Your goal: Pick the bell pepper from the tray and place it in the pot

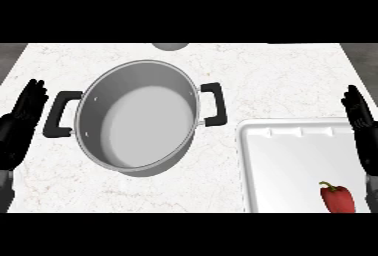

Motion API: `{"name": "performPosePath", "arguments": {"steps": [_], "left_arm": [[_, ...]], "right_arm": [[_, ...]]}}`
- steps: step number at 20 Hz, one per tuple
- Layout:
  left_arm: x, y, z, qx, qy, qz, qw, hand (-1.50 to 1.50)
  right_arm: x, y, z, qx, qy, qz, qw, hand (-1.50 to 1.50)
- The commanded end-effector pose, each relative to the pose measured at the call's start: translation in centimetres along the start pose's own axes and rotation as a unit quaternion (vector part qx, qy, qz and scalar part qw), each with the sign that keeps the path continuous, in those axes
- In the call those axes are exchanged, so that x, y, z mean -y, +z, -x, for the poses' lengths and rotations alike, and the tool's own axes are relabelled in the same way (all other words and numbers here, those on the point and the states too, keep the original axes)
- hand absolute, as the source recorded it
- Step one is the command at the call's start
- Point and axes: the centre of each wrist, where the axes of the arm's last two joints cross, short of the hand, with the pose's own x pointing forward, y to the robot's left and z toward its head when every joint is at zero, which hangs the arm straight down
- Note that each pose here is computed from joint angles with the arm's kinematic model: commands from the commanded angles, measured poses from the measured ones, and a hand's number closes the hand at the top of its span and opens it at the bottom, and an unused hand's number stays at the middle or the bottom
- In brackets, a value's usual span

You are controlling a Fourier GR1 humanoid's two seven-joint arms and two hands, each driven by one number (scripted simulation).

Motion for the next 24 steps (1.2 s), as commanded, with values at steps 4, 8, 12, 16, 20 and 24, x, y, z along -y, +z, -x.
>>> {"name": "performPosePath", "arguments": {"steps": [4,8,12,16,20,24], "left_arm": [[4.4,0.2,0.2,-0.022,0.055,0.017,0.9981,0.00],[6.2,0.9,1.6,-0.074,0.110,0.023,0.9909,0.00],[7.0,0.9,0.2,-0.071,0.118,0.006,0.9905,0.00],[8.9,1.9,-1.5,-0.071,0.117,0.016,0.9905,0.00],[9.3,1.7,-2.2,-0.068,0.112,0.013,0.9913,0.00],[9.5,2.7,-1.9,-0.076,0.114,0.010,0.9905,0.00]], "right_arm": [[-5.8,1.4,-3.0,0.080,-0.151,-0.291,0.941,-1.50],[0.2,-1.2,-7.7,0.240,0.136,-0.300,0.913,1.50],[3.5,2.9,-3.3,0.344,-0.041,-0.243,0.906,-1.50],[9.9,4.6,-2.7,0.376,-0.002,-0.280,0.883,-1.50],[15.4,4.9,-5.8,0.356,0.145,-0.295,0.875,-1.50],[19.7,5.6,-8.9,0.334,0.211,-0.314,0.863,-1.50]]}}
